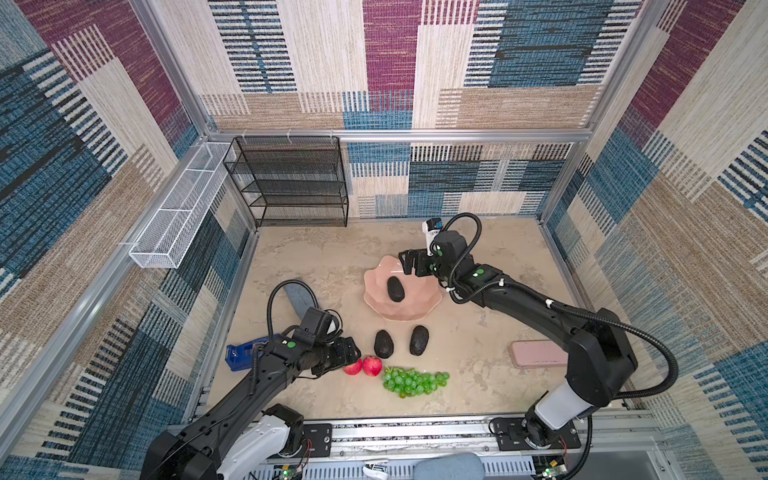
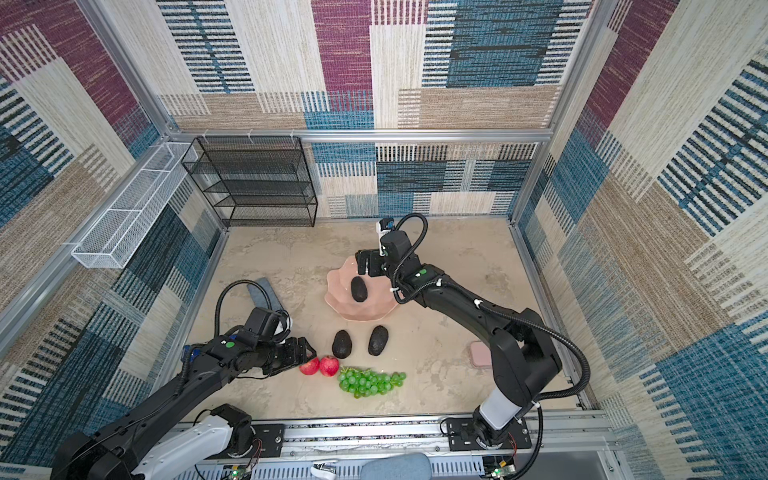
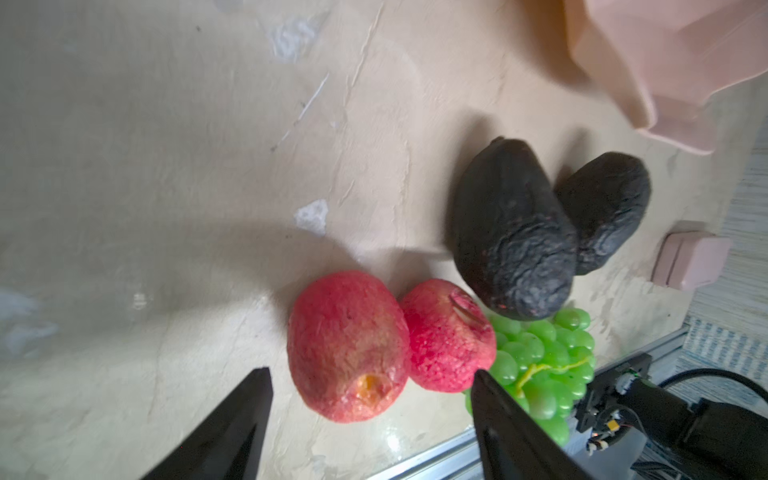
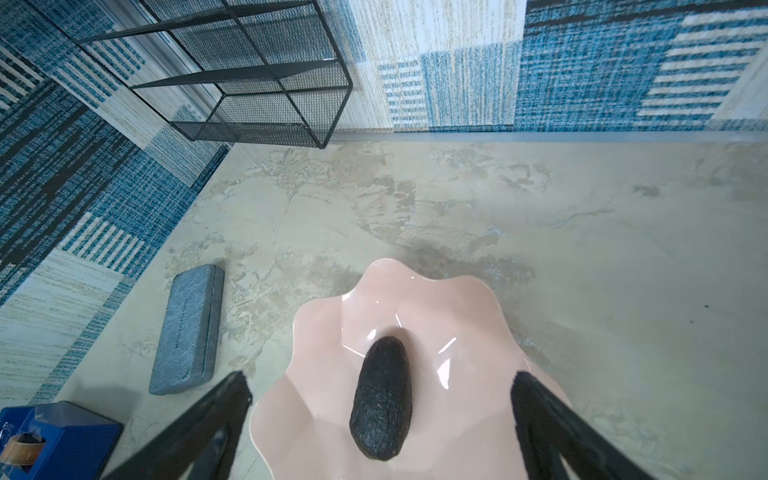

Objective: Place and organize the fake fruits in the fruit bowl
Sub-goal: 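Place a red apple in the bowl with left gripper while right reaches avocado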

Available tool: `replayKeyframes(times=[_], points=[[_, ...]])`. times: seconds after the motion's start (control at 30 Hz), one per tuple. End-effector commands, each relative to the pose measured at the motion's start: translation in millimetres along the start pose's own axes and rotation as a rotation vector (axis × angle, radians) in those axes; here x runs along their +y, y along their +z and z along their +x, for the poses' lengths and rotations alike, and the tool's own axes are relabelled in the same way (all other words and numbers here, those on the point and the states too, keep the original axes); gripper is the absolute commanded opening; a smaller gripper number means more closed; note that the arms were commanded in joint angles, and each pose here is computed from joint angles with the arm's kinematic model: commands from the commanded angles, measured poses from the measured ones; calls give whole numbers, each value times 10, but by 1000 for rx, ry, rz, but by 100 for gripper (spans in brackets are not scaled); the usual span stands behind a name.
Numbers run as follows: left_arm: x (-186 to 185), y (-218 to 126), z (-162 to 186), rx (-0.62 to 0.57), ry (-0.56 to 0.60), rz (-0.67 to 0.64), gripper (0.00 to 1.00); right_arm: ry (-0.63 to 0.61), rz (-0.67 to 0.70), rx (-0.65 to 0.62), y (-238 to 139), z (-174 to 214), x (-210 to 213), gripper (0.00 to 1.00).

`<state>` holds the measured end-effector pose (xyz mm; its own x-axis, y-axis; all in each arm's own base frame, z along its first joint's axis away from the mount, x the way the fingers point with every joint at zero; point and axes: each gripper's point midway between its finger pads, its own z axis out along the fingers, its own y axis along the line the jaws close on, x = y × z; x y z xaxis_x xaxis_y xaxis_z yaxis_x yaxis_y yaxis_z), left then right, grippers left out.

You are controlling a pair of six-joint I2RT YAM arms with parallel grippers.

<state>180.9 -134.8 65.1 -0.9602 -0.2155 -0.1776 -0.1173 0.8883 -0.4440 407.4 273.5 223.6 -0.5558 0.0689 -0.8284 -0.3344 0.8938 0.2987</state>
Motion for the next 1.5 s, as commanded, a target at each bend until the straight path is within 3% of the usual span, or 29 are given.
replayKeyframes(times=[0.0,0.17,0.4,0.63,0.77,0.83,0.93,1.1,1.3,1.47], points=[[63,62,17,10,-10,-47,79,1,16,-52,-82,-70,-48,100],[-15,196,-30,25,3,-36,78,10,29,-45,-113,23,-106,100],[-2,232,-25,40,23,-60,56,13,45,-48,-142,65,-171,100],[-185,-315,-329,-150,99,-50,52,9,53,-41,-149,119,-212,100],[-546,-536,-740,-288,182,16,53,4,64,-36,-169,153,-247,100],[-753,-516,-943,-300,224,38,53,-3,73,-30,-197,173,-274,100],[-1054,-375,-1244,-272,283,53,53,-4,89,-27,-288,219,-326,100],[-1252,33,-1602,-207,329,10,53,11,132,-1,-467,443,-486,100],[-1228,535,-1650,-96,316,-17,52,12,180,38,-626,743,-671,100],[-1174,750,-1686,-66,279,-44,53,3,179,88,-661,917,-707,100]])
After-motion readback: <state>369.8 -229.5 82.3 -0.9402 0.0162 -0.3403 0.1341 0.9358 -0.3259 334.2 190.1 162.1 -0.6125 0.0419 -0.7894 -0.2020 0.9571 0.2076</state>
